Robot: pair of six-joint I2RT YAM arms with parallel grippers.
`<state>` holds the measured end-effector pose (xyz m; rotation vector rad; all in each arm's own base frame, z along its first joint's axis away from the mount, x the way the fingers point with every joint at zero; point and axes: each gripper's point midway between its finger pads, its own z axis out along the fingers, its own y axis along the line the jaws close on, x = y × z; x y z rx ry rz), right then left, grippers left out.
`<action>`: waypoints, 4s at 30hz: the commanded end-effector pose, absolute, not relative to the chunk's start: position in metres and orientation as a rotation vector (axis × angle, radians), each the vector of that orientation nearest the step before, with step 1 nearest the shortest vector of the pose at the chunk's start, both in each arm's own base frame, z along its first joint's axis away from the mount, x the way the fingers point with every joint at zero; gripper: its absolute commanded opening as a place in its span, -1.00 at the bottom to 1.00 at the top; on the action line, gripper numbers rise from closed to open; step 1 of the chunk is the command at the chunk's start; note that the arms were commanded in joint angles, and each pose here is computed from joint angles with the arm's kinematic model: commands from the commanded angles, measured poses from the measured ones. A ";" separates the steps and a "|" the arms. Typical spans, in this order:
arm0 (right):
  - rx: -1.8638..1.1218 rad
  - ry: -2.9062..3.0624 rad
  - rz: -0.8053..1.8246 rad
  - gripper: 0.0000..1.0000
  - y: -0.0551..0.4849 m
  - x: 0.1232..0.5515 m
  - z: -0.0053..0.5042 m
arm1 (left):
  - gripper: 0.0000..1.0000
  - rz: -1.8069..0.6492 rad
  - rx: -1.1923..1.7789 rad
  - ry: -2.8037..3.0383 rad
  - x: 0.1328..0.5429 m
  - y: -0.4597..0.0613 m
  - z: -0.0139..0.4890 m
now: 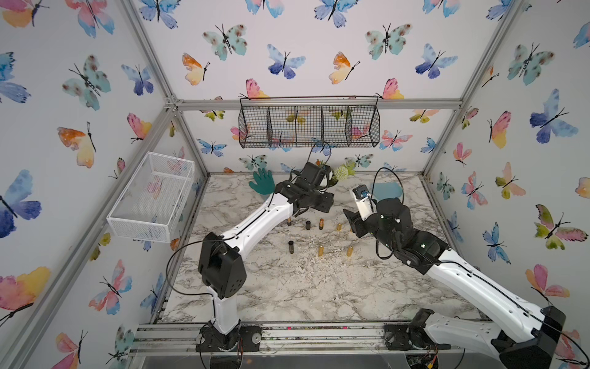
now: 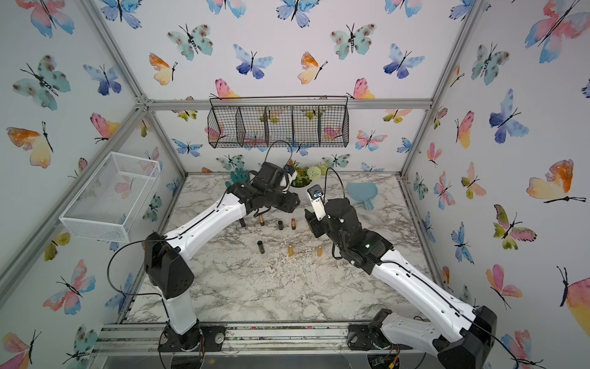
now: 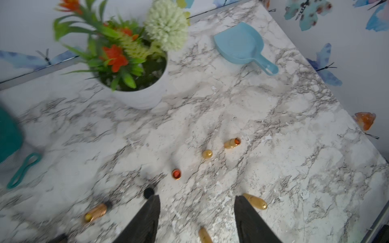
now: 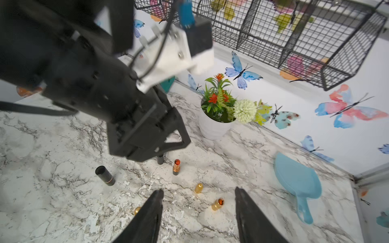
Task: Open the lipstick cap
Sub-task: Pick up the lipstick at the center of the board, then open the cover of the lipstick.
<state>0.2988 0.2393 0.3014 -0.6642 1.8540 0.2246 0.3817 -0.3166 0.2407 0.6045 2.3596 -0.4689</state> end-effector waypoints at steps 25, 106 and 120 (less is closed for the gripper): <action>-0.757 1.879 0.346 0.14 0.292 0.319 0.265 | -0.07 -0.223 0.569 2.893 0.303 -0.210 0.079; -1.359 1.917 0.783 -0.83 0.395 0.283 0.200 | -0.98 -1.292 0.360 2.593 0.296 -0.216 0.233; -1.269 2.099 0.420 -0.96 0.329 0.286 0.157 | -1.00 -1.196 0.237 2.590 0.318 -0.186 0.233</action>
